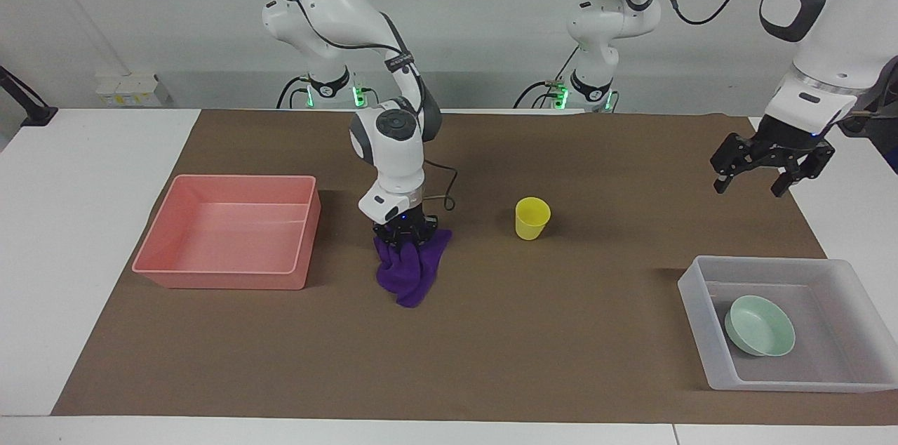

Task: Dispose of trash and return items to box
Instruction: 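Carry the purple cloth with the right gripper over the pink bin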

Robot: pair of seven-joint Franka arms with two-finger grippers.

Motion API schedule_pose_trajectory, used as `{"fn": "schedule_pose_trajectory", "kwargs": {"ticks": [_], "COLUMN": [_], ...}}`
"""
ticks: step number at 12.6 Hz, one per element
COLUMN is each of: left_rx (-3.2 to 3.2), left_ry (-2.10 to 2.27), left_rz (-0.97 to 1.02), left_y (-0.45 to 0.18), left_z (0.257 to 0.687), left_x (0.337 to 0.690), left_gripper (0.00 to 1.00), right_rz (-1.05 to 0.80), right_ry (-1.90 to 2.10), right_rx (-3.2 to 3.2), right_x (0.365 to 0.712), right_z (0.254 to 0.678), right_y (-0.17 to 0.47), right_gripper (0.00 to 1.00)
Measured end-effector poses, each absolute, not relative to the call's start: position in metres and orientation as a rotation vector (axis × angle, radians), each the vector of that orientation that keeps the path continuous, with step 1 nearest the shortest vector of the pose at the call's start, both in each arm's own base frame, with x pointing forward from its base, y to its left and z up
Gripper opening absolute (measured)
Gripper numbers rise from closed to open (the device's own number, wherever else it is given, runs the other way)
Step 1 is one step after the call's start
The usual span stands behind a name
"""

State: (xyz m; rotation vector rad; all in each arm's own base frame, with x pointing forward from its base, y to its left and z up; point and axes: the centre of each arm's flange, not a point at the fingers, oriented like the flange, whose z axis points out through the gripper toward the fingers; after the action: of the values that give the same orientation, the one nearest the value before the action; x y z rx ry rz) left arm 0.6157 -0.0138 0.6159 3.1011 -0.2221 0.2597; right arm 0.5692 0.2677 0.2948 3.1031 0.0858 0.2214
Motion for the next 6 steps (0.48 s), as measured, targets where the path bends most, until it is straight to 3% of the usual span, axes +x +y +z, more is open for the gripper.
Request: {"fn": "schedule_pose_trajectory", "kwargs": {"ticks": [1,2,6], "left_rx": [3.101,3.100,3.105], "left_ry": [-0.228,-0.240,-0.295], "left_rz": [0.249,0.249,0.254], "left_y": [-0.016,-0.020,-0.045], "left_z": [0.618,0.620,0.642], "left_x": [0.613,0.612,0.595], "left_gripper": [1.00,1.00,1.00], "right_rz": [0.201,0.185,0.166], "right_ry": [0.086,0.084,0.064], "right_rx": [3.097,3.092,3.077], "right_x": [0.568,0.567,0.564], "right_z": [0.297,0.301,0.356], "right_y": [0.268,0.267,0.263], "right_gripper": [0.11,0.05,0.05]}}
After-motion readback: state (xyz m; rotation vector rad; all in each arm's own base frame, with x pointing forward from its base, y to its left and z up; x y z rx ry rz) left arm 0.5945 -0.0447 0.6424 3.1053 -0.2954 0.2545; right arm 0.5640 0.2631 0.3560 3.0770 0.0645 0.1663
